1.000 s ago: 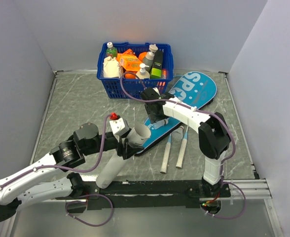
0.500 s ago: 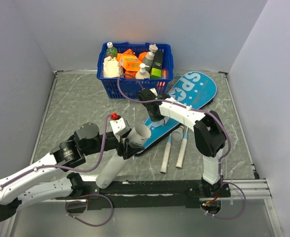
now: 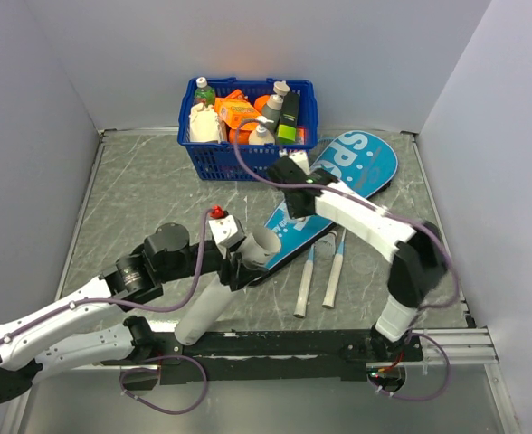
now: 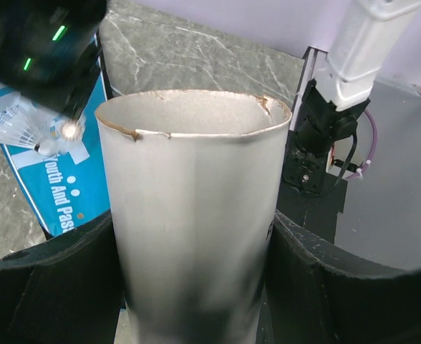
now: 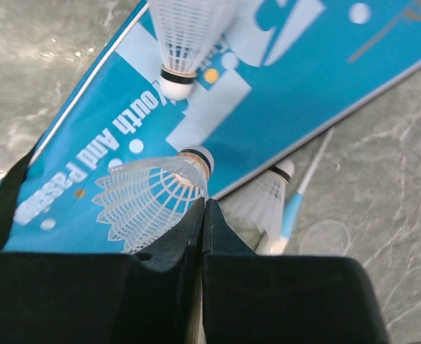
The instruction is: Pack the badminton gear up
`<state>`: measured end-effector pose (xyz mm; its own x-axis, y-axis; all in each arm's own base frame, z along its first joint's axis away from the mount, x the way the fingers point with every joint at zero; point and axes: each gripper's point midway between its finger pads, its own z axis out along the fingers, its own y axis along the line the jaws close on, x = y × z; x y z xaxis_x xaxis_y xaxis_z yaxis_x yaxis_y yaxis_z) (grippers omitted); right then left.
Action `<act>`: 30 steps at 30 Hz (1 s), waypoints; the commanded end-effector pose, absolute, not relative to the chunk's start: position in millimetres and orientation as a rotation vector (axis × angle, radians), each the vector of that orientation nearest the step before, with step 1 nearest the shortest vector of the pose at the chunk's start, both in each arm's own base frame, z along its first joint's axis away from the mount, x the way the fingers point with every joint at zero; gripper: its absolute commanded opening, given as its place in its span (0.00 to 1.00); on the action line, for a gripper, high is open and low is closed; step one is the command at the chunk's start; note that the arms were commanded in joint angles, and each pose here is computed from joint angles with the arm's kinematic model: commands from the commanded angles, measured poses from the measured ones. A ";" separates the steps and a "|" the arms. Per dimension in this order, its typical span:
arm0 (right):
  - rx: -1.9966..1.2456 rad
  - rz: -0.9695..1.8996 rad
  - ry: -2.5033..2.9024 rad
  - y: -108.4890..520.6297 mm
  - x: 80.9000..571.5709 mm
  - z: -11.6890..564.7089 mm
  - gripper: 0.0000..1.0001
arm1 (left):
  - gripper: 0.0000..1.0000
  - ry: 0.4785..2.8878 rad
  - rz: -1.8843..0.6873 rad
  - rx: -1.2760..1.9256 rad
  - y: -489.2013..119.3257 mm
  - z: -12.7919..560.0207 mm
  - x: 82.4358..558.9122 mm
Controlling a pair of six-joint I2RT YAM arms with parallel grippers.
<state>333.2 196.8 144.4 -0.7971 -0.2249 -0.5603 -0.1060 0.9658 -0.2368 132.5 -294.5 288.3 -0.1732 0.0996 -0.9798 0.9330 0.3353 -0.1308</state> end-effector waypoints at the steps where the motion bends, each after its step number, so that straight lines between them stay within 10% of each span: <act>1: -0.088 -0.144 2.422 179.1 306.4 186.6 0.00 | 0.20 1.528 -0.972 0.949 -300.3 287.0 142.2; 30: -0.215 0.708 2.051 168.4 176.9 331.2 0.00 | 0.01 1.662 -0.831 1.042 -318.4 230.2 149.4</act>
